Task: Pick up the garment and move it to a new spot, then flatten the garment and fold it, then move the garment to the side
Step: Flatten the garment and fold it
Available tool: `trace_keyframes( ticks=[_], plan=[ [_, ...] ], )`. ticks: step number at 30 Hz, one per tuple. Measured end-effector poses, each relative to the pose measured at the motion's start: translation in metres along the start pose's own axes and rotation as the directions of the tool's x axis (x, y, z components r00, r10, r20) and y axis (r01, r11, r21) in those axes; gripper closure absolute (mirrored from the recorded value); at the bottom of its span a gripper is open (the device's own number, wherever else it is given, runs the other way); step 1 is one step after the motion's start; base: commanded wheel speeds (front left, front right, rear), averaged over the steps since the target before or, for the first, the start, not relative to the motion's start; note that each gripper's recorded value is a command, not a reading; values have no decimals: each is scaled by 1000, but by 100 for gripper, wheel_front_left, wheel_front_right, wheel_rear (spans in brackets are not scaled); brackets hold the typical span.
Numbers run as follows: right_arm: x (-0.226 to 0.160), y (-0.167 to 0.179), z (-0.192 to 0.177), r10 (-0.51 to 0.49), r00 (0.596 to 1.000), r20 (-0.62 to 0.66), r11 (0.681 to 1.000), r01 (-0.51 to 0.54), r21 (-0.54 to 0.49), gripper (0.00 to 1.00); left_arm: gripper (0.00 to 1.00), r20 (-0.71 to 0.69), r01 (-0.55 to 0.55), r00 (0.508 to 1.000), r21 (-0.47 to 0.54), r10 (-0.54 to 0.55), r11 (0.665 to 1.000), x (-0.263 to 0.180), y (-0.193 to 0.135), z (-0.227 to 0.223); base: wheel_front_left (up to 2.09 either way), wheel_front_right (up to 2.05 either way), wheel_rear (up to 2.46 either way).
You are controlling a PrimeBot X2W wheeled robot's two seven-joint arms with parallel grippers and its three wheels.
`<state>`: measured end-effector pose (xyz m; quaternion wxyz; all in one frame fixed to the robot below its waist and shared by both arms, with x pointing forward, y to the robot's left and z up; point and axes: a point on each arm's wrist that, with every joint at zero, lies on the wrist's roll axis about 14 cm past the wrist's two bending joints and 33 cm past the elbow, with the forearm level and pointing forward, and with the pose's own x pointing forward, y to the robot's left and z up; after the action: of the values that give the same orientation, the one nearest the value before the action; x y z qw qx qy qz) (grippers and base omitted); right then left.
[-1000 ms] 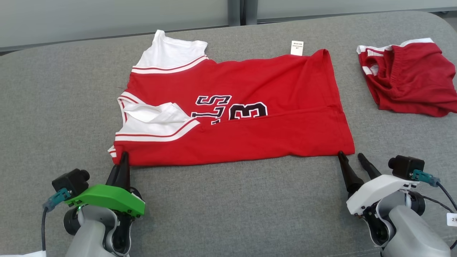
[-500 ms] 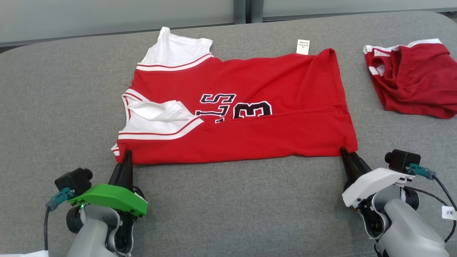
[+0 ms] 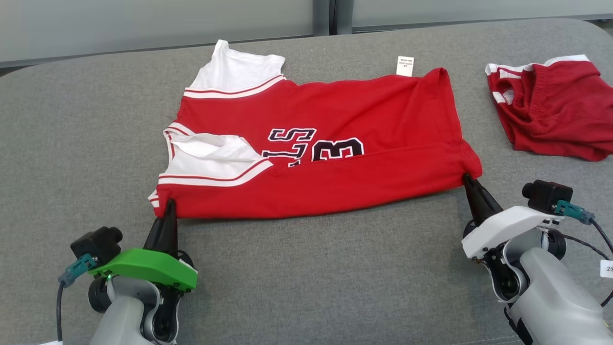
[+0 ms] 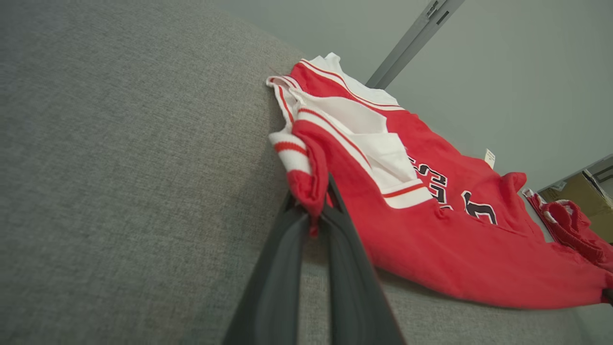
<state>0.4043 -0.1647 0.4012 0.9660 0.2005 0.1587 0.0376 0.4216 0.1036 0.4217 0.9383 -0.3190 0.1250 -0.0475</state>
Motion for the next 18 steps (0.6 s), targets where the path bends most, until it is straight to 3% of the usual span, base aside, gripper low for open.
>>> trace_keyframes(
  ticks=[11, 18],
  plan=[
    [-23, -6, 40, 15, 992, 127, 999, -10, -37, 100, 100, 46, 12, 999, -18, -11, 1000, -23, -4, 7, 0, 0, 0],
    [-56, -21, 36, -19, 989, 148, 999, 24, -31, 100, 100, 71, 30, 997, -16, -29, 999, -45, -8, 10, 0, 0, 0]
  ],
)
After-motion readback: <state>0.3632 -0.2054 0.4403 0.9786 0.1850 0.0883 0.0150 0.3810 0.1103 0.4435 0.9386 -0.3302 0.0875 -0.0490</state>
